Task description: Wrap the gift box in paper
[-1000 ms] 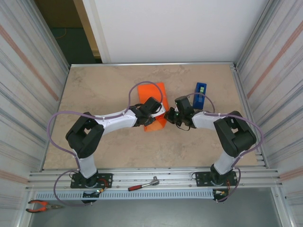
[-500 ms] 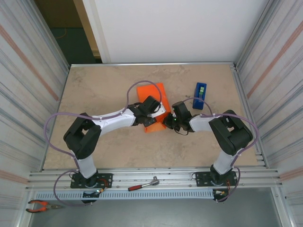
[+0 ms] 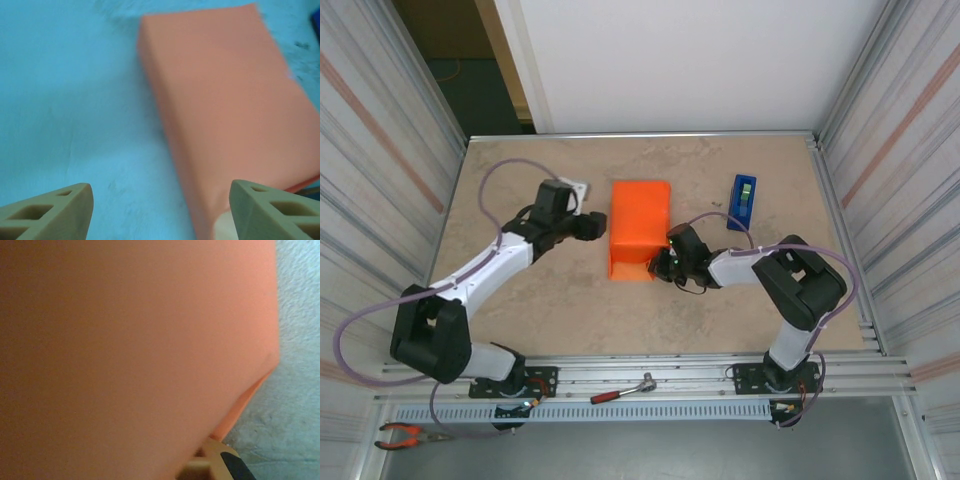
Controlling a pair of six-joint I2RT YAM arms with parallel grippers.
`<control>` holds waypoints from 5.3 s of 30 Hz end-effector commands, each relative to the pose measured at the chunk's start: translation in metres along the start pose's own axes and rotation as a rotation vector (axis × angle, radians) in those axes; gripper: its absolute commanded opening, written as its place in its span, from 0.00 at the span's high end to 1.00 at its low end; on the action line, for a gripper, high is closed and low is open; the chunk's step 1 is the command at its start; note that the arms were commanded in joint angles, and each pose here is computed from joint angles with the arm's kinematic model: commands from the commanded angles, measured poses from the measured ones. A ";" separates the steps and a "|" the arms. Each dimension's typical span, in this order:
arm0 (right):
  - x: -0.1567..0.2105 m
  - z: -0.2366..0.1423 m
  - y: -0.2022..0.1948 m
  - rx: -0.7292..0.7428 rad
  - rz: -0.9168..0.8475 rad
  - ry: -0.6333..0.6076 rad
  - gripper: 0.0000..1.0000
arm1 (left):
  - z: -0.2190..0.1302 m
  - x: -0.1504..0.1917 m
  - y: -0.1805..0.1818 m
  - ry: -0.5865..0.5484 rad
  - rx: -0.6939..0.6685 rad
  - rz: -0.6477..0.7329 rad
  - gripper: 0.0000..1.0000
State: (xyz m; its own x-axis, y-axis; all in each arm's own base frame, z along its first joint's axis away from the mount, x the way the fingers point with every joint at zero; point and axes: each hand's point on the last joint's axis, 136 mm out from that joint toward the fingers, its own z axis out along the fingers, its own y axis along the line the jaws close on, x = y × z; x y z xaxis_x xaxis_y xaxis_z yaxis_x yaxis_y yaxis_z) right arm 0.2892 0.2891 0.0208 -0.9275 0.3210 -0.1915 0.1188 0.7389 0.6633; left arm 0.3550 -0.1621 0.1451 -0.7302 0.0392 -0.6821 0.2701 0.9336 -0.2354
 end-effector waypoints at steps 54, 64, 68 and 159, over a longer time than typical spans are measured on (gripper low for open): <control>-0.020 -0.015 0.011 0.025 -0.054 -0.027 1.00 | 0.050 0.086 -0.042 0.111 -0.082 -0.063 0.75; -0.020 -0.013 0.012 0.028 -0.054 -0.022 1.00 | 0.075 0.117 -0.043 0.172 -0.189 0.022 0.95; -0.022 -0.011 0.014 0.029 -0.056 -0.023 1.00 | 0.079 0.124 -0.044 0.188 -0.202 0.037 0.98; 0.006 0.005 -0.051 0.170 -0.019 0.042 1.00 | 0.044 0.060 -0.099 -0.066 0.323 -0.109 0.78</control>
State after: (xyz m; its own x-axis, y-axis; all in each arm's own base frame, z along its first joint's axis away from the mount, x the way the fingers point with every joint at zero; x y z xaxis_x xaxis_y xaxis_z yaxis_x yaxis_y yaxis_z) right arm 0.3035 0.2793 0.0166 -0.9250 0.3125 -0.2162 0.1101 0.7649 0.6346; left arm 0.3192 -0.2835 0.0759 -0.7507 -0.0549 -0.6584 0.4008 0.7543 -0.5199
